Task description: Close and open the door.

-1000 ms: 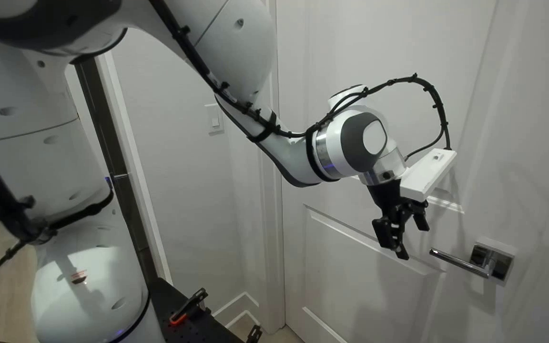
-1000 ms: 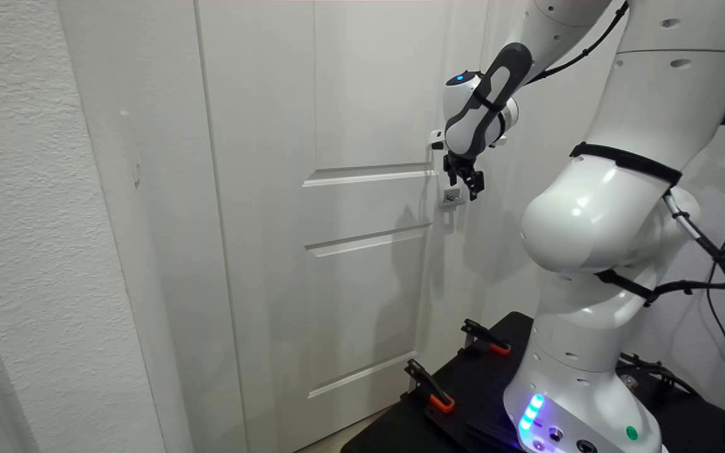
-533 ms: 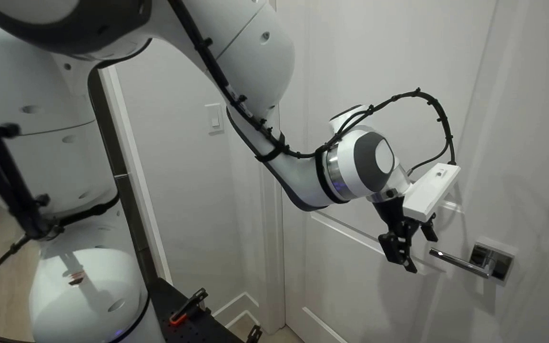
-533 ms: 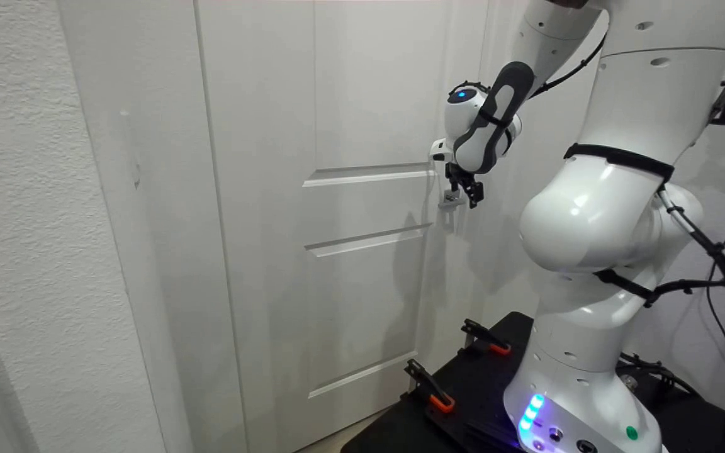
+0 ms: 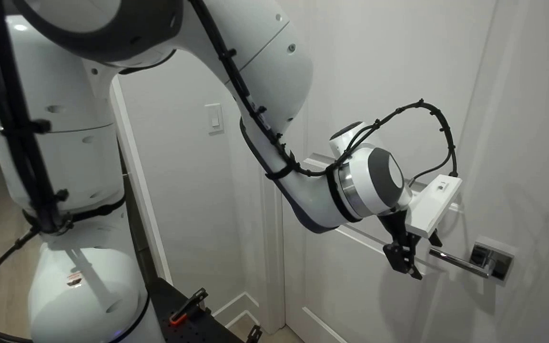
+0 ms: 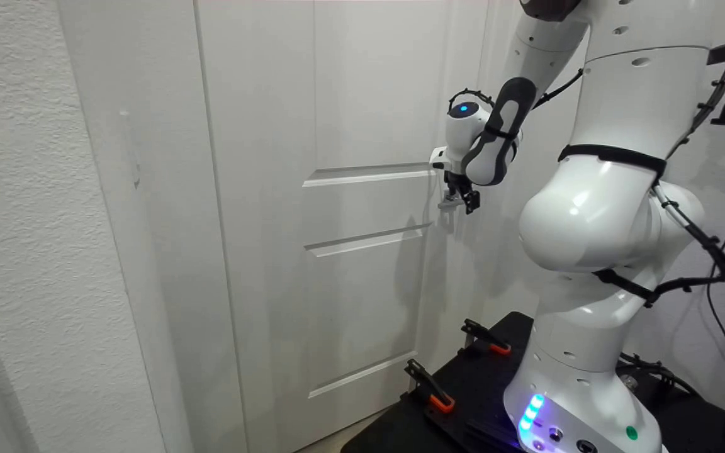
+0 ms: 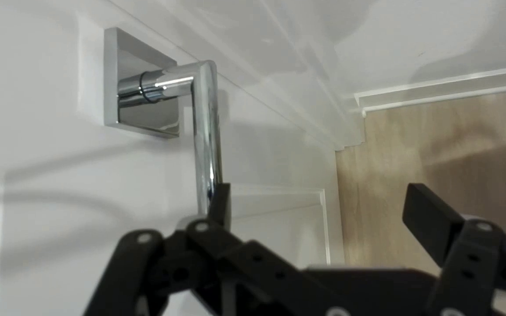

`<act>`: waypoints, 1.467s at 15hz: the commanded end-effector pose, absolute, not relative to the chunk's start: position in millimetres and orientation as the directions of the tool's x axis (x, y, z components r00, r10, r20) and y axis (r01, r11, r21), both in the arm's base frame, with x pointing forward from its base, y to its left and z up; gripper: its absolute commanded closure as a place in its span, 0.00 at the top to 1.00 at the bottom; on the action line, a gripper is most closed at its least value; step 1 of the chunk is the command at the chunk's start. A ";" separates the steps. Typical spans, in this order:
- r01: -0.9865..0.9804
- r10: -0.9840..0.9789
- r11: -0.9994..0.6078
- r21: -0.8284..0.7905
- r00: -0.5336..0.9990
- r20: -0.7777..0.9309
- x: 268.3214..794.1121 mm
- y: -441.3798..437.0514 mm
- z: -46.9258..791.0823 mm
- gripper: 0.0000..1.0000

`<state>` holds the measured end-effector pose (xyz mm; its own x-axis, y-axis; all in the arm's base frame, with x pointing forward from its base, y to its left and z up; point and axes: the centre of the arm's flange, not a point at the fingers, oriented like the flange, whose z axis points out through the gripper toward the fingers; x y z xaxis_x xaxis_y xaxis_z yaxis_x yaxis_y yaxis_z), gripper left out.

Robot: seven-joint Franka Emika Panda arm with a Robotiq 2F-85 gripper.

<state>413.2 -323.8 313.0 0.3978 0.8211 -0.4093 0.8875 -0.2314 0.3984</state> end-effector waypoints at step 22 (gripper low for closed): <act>0.842 0.775 -0.254 0.476 0.472 -0.421 444.5 -349.0 248.7 1.00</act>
